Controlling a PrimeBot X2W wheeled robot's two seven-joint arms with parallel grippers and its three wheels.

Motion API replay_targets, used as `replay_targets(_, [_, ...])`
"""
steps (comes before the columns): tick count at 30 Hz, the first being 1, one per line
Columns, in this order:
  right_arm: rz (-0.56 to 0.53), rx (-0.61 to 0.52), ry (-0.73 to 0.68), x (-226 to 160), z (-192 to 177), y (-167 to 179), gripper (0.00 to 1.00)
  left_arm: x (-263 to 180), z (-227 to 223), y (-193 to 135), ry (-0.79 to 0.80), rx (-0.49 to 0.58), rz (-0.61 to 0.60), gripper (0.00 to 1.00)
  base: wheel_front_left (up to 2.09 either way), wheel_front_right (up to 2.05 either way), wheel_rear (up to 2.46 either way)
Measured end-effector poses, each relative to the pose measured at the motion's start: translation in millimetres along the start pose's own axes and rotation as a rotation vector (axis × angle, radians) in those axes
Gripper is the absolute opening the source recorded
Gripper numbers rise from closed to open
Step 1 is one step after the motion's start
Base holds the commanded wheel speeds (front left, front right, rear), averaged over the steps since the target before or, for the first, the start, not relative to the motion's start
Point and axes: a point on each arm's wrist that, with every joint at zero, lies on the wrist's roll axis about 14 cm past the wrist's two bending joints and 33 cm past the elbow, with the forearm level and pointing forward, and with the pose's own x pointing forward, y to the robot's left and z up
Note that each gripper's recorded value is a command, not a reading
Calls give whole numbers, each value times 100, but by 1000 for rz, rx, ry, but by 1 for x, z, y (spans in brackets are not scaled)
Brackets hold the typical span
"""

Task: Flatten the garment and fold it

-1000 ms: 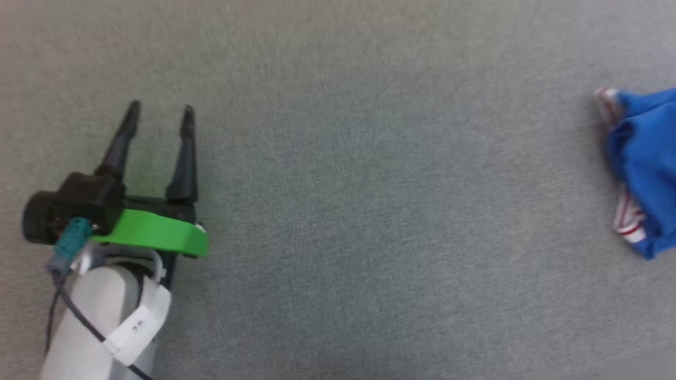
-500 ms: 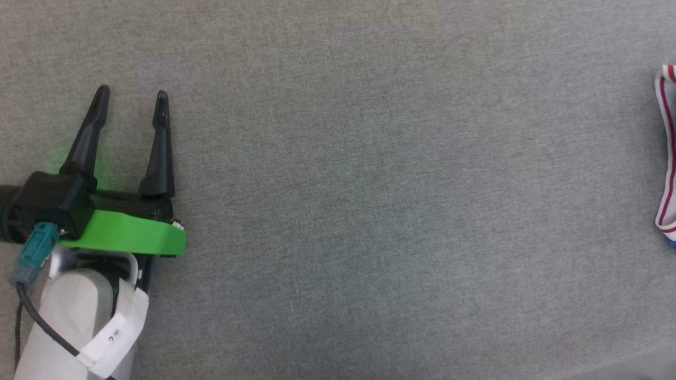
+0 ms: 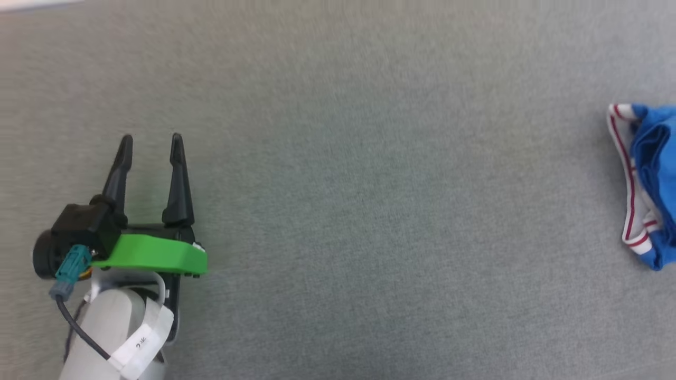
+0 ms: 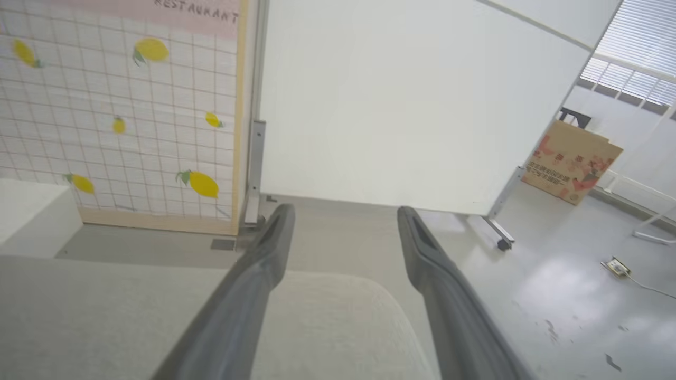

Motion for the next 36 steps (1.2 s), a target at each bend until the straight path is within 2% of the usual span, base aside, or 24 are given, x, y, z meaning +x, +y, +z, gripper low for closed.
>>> replay_targets(7, [197,177,-317,-30,80,85,100,-28,55,13,-116,16,79,100,0,0,0])
replay_targets(11, [233,283,-414,-60,91,117,100,-49,81,19,-176,30,120,100,0,0,0])
replay_targets(15, [237,392,-429,-88,81,144,100,-74,100,30,-218,48,175,100,0,0,0])
replay_targets(19, [214,447,-405,-112,62,155,100,-98,115,39,-256,62,222,100,0,0,0])
replay_targets(29, [246,473,-245,-149,4,178,100,-145,127,53,-294,52,311,100,0,0,0])
replay_targets(36, [244,480,-168,-161,-23,182,100,-154,108,46,-240,41,297,100,0,0,0])
